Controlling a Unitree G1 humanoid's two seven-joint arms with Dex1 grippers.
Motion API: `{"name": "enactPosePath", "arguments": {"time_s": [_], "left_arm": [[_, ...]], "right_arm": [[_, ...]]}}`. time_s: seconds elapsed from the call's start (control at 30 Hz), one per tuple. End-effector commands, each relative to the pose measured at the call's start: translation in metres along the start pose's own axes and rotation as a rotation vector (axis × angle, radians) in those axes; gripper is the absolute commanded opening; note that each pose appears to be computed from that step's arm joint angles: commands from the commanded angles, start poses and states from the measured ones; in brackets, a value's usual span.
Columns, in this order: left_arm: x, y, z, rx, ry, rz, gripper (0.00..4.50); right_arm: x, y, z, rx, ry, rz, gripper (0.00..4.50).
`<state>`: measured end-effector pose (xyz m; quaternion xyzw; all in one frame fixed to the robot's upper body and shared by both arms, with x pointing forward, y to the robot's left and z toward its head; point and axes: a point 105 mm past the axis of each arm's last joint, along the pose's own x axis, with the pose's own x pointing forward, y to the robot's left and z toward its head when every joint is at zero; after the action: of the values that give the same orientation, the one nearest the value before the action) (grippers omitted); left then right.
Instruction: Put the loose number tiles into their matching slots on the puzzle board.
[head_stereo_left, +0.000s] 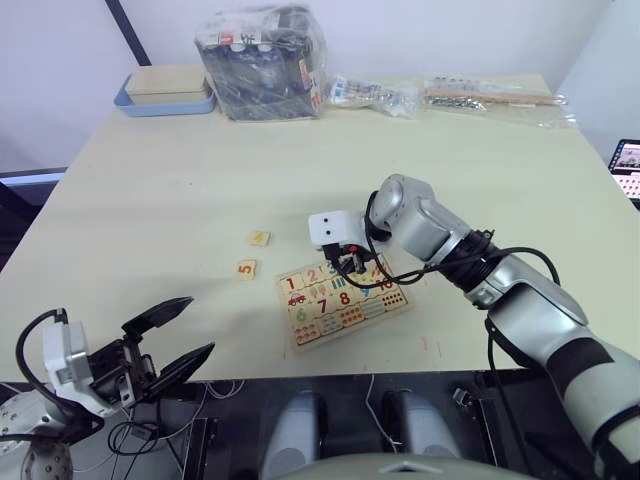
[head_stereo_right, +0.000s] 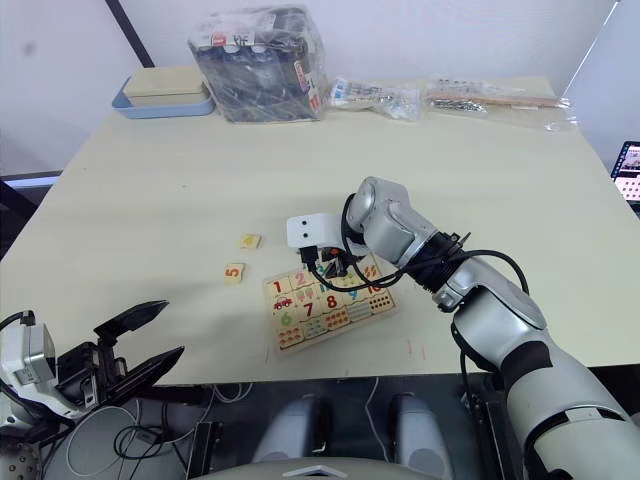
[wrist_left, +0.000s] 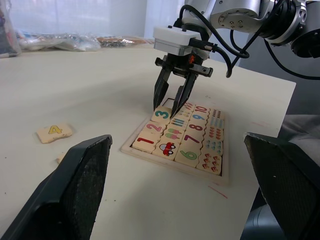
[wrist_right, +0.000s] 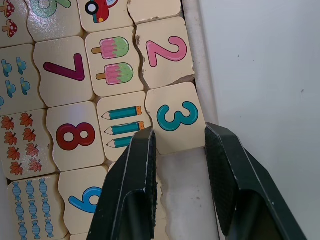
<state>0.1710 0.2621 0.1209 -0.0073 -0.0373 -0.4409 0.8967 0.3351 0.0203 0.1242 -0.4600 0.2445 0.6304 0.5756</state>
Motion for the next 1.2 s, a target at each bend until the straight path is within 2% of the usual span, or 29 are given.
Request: {"name": "enactPosePath", "arguments": {"time_s": [0.03, 0.2, 0.27, 0.37, 0.63, 0.67, 0.77, 0.8, 0.83, 0.97, 1.2], "left_arm": [[0.002, -0.002, 0.007, 0.033, -0.010, -0.015, 4.50], [0.002, -0.003, 0.007, 0.033, -0.010, -0.016, 4.50], [0.001, -0.003, 0.007, 0.033, -0.010, -0.015, 4.50], [0.001, -0.003, 0.007, 0.033, -0.010, -0.014, 4.50], [0.000, -0.003, 0.006, 0.032, -0.011, -0.011, 4.50], [0.000, -0.003, 0.006, 0.032, -0.011, -0.011, 4.50], [0.000, -0.002, 0.006, 0.032, -0.011, -0.011, 4.50], [0.000, -0.002, 0.006, 0.032, -0.011, -0.011, 4.50], [0.000, -0.002, 0.006, 0.032, -0.011, -0.011, 4.50], [0.000, -0.001, 0.006, 0.033, -0.012, -0.012, 4.50], [0.001, -0.001, 0.007, 0.035, -0.010, -0.016, 4.50]], "right_arm": [[-0.006, -0.001, 0.009, -0.033, -0.023, -0.011, 1.35], [-0.006, -0.001, 0.009, -0.035, -0.026, -0.010, 3.67], [-0.006, -0.001, 0.009, -0.037, -0.027, -0.013, 4.38], [-0.008, -0.004, 0.012, -0.030, -0.049, -0.030, 4.38], [-0.024, -0.012, 0.027, 0.066, -0.268, -0.023, 4.38], [-0.026, -0.015, 0.026, 0.084, -0.286, -0.031, 3.85], [-0.026, -0.020, 0.025, 0.117, -0.323, -0.047, 2.86], [-0.026, -0.022, 0.025, 0.125, -0.331, -0.053, 2.30], [-0.024, -0.024, 0.024, 0.129, -0.333, -0.057, 2.04], [-0.018, -0.029, 0.019, 0.145, -0.323, -0.079, 0.05], [-0.010, -0.031, 0.007, 0.136, -0.270, -0.088, 0.05]]}}
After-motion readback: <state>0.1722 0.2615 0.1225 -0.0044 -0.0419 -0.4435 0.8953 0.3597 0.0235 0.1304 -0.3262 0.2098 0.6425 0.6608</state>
